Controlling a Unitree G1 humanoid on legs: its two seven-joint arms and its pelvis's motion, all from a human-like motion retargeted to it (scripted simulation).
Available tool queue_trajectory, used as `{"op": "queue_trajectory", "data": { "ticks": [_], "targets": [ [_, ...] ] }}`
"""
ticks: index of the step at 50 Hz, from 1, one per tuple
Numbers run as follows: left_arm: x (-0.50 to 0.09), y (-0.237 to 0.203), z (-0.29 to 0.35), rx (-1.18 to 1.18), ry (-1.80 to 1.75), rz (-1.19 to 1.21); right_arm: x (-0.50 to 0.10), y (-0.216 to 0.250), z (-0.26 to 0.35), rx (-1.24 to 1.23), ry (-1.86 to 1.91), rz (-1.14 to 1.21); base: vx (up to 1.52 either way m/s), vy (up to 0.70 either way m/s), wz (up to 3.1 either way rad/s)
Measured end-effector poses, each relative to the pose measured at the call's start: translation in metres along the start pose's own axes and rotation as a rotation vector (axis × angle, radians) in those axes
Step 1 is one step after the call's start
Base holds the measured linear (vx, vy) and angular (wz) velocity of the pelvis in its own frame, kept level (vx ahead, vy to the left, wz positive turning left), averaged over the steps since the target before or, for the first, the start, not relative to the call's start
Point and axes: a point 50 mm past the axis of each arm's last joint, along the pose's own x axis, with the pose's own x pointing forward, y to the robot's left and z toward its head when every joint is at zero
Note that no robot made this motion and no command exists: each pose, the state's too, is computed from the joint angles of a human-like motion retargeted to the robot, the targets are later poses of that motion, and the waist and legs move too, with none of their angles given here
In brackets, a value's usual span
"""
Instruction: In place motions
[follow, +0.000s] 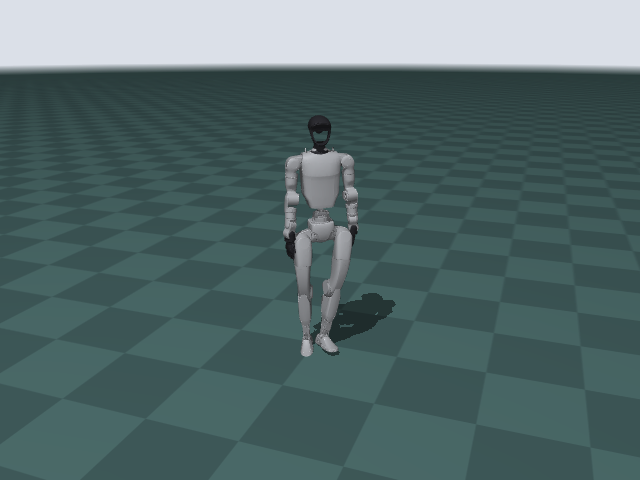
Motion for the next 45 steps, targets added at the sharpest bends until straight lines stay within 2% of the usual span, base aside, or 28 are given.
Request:
{"op": "queue_trajectory", "data": {
  "ticks": [29,38,45],
  "targets": [
    [-0.001,0.000,0.006,0.006,-0.014,0.001,-0.001,-0.005,-0.009,0.001,0.030,-0.006,0.00,0.01,-0.07],
    [-0.002,0.002,0.007,0.097,0.004,0.003,-0.008,-0.017,0.031,-0.082,-0.090,-0.046,0.16,0.00,-0.58],
    [0.001,-0.001,-0.005,0.103,0.013,-0.020,-0.022,-0.017,0.086,-0.263,-0.225,-0.054,0.07,-0.01,-2.91]
  ]
}}
